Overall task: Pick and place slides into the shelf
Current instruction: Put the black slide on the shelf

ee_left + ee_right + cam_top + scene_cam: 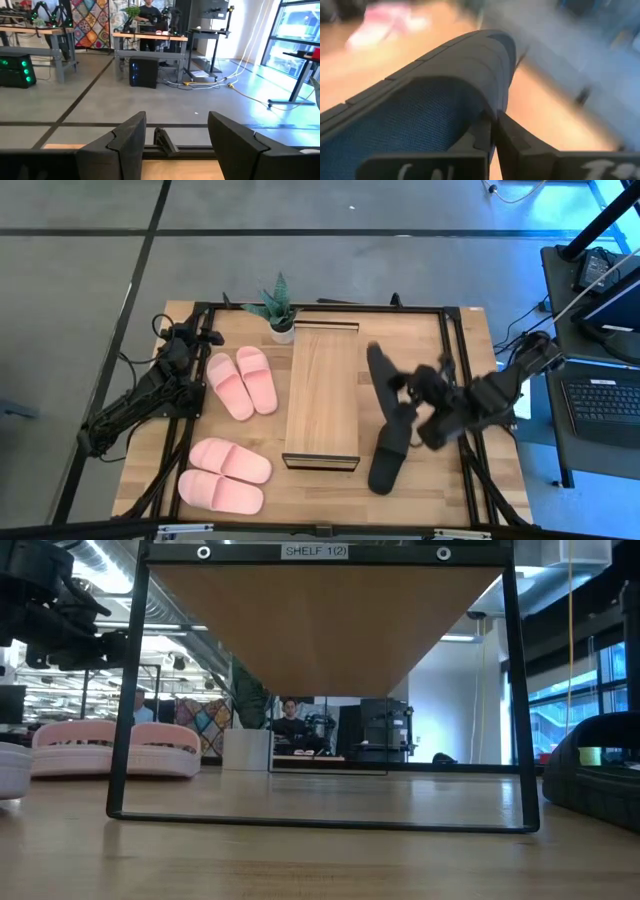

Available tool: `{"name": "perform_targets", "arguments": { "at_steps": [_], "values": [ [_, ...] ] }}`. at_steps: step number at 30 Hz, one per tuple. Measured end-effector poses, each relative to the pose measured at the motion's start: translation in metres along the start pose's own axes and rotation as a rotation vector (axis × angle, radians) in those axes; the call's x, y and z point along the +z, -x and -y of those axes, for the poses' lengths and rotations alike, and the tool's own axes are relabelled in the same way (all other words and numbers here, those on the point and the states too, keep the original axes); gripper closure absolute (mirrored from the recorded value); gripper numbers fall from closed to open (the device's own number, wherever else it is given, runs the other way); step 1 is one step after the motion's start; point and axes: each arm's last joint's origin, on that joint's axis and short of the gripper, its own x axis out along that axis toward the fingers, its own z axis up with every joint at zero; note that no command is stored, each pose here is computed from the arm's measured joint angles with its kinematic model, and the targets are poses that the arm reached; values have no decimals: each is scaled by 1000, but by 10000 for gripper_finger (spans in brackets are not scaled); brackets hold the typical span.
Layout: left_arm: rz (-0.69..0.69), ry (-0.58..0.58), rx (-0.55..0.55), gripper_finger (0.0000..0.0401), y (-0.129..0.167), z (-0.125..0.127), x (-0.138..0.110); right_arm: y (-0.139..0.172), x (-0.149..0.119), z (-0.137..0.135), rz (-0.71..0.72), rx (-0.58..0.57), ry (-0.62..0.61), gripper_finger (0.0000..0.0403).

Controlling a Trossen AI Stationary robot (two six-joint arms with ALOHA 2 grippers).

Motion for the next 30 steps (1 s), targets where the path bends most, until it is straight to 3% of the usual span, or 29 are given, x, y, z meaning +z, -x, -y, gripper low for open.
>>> {"name": "perform_targets", "arguments": {
  "at_steps": [7,13,16,20,26,30],
  "values": [
    [0,0,0,196,0,0,0,-33,51,23,125,-59,343,390],
    [0,0,0,196,0,0,0,-60,86,47,191,27,629,390],
    [0,0,0,196,0,0,0,-74,95,59,210,69,767,390],
    [-1,-1,0,196,0,0,0,-93,100,73,179,16,987,390],
    [-1,-1,0,196,0,0,0,-119,112,84,298,140,1133,390],
    [-1,-1,1,196,0,0,0,-142,116,85,334,154,1267,390]
  ]
}}
